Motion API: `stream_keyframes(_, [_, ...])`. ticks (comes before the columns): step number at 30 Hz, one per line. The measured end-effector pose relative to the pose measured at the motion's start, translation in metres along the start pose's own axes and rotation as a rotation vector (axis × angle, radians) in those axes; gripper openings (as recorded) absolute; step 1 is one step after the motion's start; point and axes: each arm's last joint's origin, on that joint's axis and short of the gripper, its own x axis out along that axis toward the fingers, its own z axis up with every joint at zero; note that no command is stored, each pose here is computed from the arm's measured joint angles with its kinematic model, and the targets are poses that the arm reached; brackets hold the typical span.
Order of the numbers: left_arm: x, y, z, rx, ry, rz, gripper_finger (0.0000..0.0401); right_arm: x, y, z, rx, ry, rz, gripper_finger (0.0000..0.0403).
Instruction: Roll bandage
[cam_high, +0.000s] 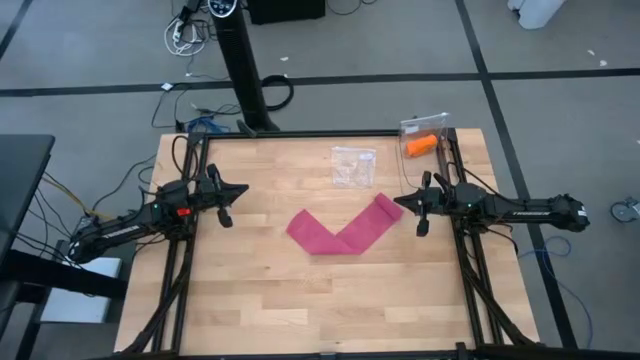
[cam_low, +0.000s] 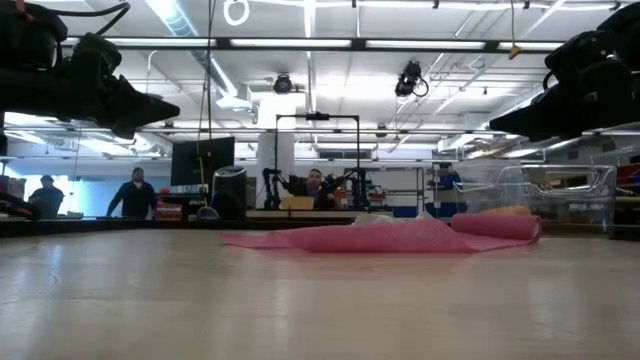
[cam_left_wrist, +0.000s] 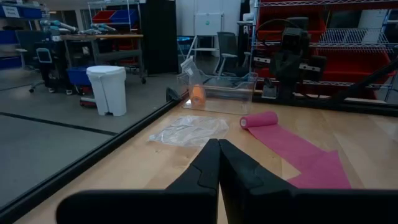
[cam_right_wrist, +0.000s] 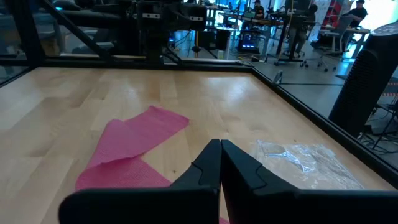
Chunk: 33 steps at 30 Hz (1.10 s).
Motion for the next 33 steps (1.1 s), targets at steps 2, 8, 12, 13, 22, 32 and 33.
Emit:
stream_keyframes(2, [0.000,0.000,0.000,0.000,0.000,0.000,0.0012,0.000,0.000,0.000,0.000,0.000,0.000,0.0007])
stream_keyframes(8, [0.000,0.000,0.000,0.000,-0.001,0.000,0.0012,0.000,0.000,0.000,0.000,0.000,0.000,0.0008])
stream_keyframes(12, [0.000,0.000,0.000,0.000,-0.001,0.000,0.0012,0.000,0.000,0.000,0.000,0.000,0.000,0.0006])
stream_keyframes(13, [0.000,0.000,0.000,0.000,0.000,0.000,0.0012,0.000,0.000,0.000,0.000,0.000,0.000,0.0006])
stream_keyframes(22, [0.000,0.000,0.000,0.000,-0.001,0.000,0.0012,0.000,0.000,0.000,0.000,0.000,0.000,0.0007])
stream_keyframes(32, [0.000,0.000,0.000,0.000,0.000,0.000,0.0012,0.000,-0.001,0.008,0.033,-0.084,-0.015,0.0006])
stream_keyframes(33, [0.000,0.000,0.000,0.000,0.000,0.000,0.0012,-0.001,-0.001,0.011,0.060,-0.114,-0.006,0.0006])
